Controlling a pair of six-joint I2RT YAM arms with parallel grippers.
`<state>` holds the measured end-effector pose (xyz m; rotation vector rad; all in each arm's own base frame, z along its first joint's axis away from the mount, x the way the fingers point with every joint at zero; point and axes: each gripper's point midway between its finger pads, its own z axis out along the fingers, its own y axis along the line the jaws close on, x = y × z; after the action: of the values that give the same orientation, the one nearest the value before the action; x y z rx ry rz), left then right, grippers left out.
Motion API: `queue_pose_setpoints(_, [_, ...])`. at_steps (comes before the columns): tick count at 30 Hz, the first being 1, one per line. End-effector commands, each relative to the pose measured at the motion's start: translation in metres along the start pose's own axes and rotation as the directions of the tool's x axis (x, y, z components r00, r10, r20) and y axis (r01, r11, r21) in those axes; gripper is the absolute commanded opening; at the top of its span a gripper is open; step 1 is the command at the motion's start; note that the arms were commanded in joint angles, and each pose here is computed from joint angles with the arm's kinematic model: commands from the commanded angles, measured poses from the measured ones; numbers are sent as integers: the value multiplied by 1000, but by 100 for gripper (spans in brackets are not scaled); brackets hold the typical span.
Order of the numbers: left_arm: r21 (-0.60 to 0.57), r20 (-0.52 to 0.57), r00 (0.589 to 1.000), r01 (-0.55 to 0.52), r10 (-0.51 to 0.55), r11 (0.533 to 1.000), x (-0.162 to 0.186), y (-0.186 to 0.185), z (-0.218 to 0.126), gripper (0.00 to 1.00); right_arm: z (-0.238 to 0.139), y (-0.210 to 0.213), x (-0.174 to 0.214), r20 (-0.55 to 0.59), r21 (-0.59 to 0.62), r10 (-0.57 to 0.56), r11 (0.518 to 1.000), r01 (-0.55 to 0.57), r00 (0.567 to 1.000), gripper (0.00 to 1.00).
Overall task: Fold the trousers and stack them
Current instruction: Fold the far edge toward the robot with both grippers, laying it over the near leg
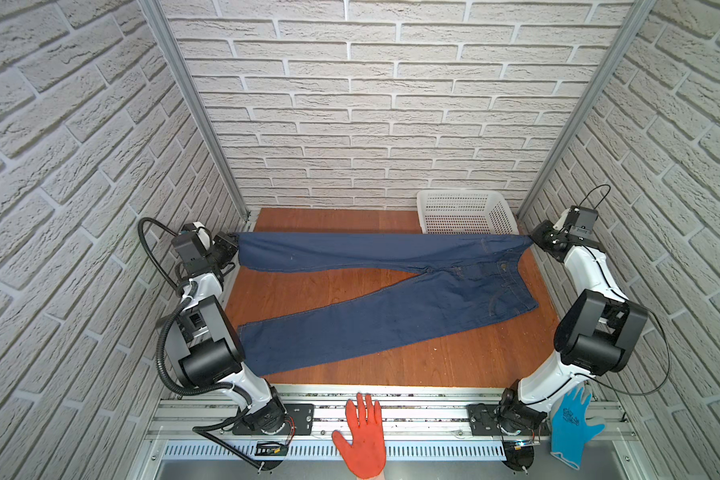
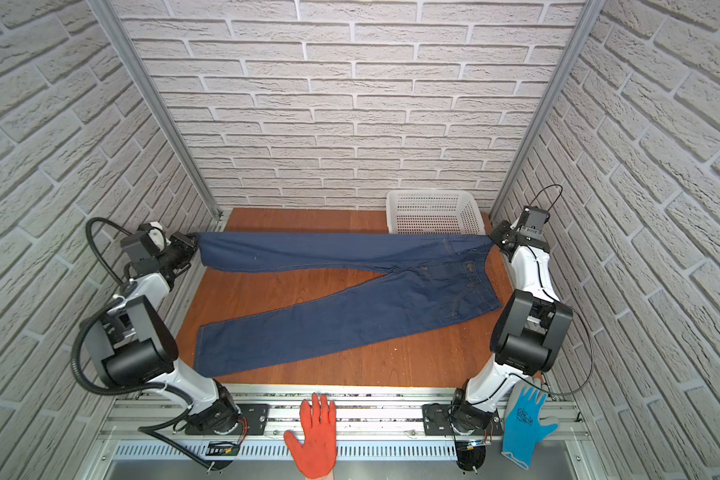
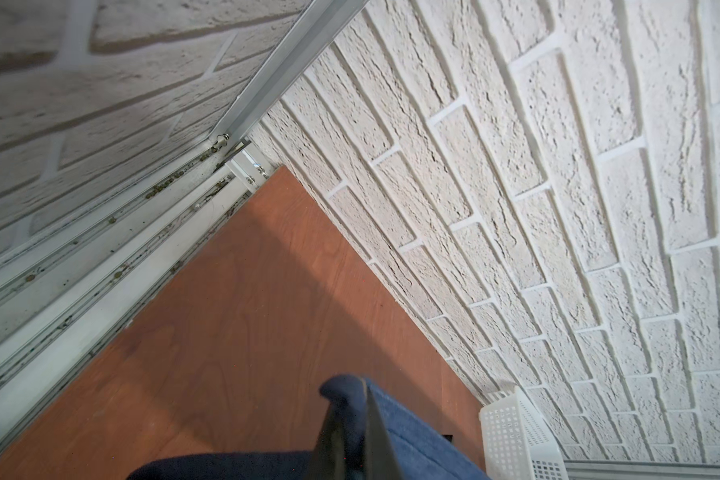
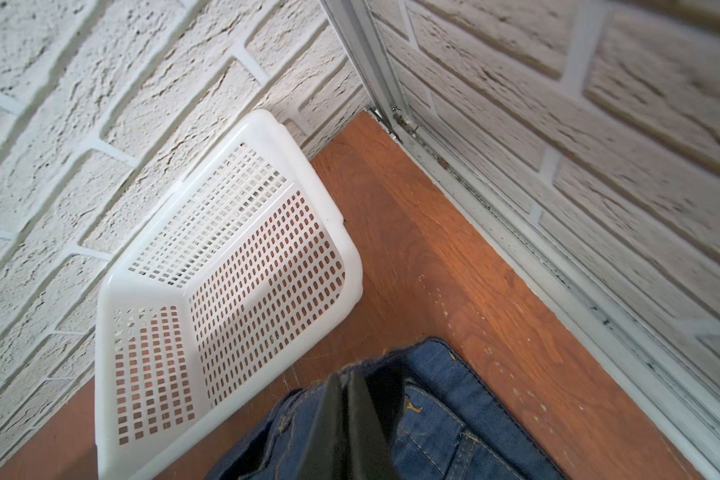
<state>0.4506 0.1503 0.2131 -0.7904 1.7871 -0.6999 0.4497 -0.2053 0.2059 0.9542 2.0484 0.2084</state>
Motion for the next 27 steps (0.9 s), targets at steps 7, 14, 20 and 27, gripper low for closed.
queue_pose_setpoints(7, [-101, 114, 993, -29, 40, 994, 17, -1, -69, 0, -36, -42, 8, 65, 113, -5, 994, -2, 998, 6])
queue_pose_setpoints(14, [-225, 189, 979, -28, 72, 974, 35, 18, -113, 0, -48, -70, 28, 50, 193, 28, 981, -37, 998, 6])
queue_pose_setpoints(20, [-272, 219, 975, 24, 37, 962, 49, 34, -131, 0, -54, -91, 36, 61, 278, 56, 958, -71, 997, 5])
queue_pose_setpoints(27, [-320, 231, 973, 67, 9, 945, 60, 49, -142, 0, -47, -107, 41, 63, 346, 106, 930, -121, 992, 5])
